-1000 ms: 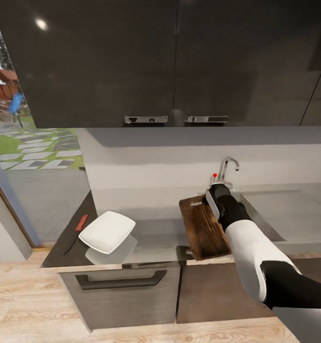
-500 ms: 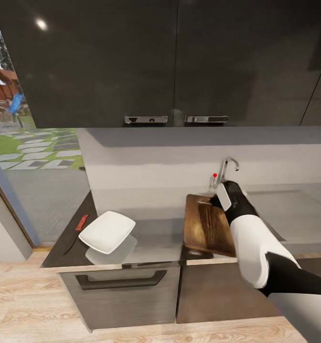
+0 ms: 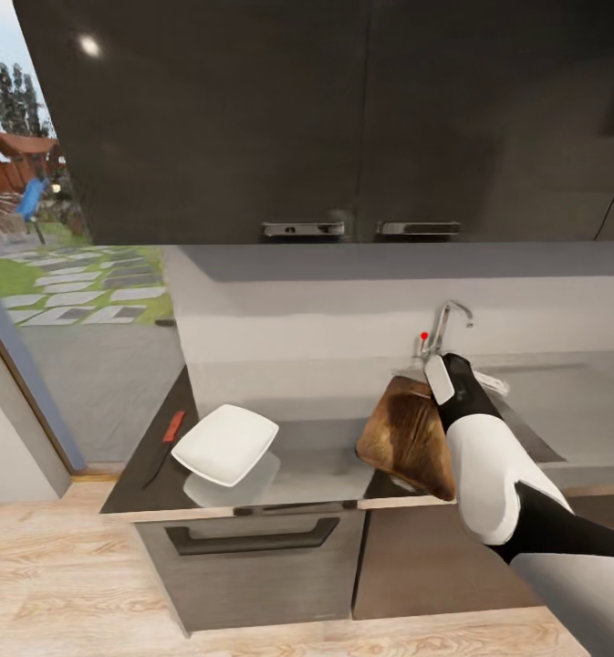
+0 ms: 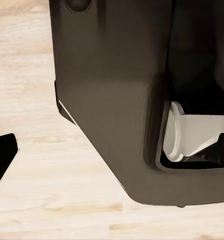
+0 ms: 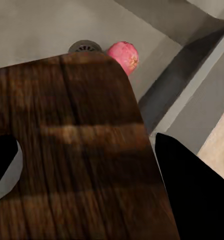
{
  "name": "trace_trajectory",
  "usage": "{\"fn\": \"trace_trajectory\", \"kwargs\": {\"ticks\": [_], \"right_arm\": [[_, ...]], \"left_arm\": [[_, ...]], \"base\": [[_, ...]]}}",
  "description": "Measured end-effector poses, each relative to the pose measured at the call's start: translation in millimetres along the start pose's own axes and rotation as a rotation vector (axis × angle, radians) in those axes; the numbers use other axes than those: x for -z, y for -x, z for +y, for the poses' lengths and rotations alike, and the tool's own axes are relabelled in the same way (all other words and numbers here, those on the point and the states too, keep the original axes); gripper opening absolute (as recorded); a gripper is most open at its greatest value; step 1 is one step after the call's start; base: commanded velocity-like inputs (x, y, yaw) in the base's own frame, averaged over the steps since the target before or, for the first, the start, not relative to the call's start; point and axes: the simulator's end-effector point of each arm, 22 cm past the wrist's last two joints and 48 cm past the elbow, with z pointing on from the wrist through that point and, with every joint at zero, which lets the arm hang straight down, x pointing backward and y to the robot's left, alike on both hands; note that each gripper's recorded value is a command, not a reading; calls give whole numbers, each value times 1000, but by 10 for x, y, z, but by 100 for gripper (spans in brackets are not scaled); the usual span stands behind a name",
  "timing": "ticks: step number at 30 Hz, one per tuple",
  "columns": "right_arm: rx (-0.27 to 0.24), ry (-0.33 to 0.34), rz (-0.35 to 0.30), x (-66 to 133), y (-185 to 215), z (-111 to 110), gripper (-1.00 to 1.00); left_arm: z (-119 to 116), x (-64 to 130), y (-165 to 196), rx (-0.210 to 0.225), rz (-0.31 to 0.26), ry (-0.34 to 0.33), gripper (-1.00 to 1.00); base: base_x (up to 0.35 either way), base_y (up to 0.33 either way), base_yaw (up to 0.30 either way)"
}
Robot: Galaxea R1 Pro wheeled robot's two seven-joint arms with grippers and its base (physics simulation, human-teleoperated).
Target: In the kitchen, take the Vidalia onion out of the sink, dice it on the chopping board with the paring knife, put the diced onion into the bowl on the countertop, then place both the paring knife and the chopping board into the sink.
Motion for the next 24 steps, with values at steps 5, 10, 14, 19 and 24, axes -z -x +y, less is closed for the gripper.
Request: {"fn": "trace_trajectory", "kwargs": {"ticks": [5, 10, 14, 19, 24], "right_arm": [[-64, -83, -24, -44, -8, -174, -100], [-101, -109, -41, -74, 5, -249, -100], [-167, -186, -80, -48, 61, -419, -100], [-208, -210, -99, -40, 81, -476, -100], [-259, -216, -46, -114, -44, -543, -100]], "left_arm": [[0, 0, 10, 0, -2, 0, 100], [0, 0, 13, 0, -4, 0, 100], [-9, 0, 14, 0, -3, -1, 100], [-12, -1, 15, 0, -3, -2, 100], [-8, 0, 10, 0, -2, -1, 100]], "base": [[4, 283, 0], [113, 290, 0], [99, 122, 0], [15, 18, 0], [1, 1, 0]]}}
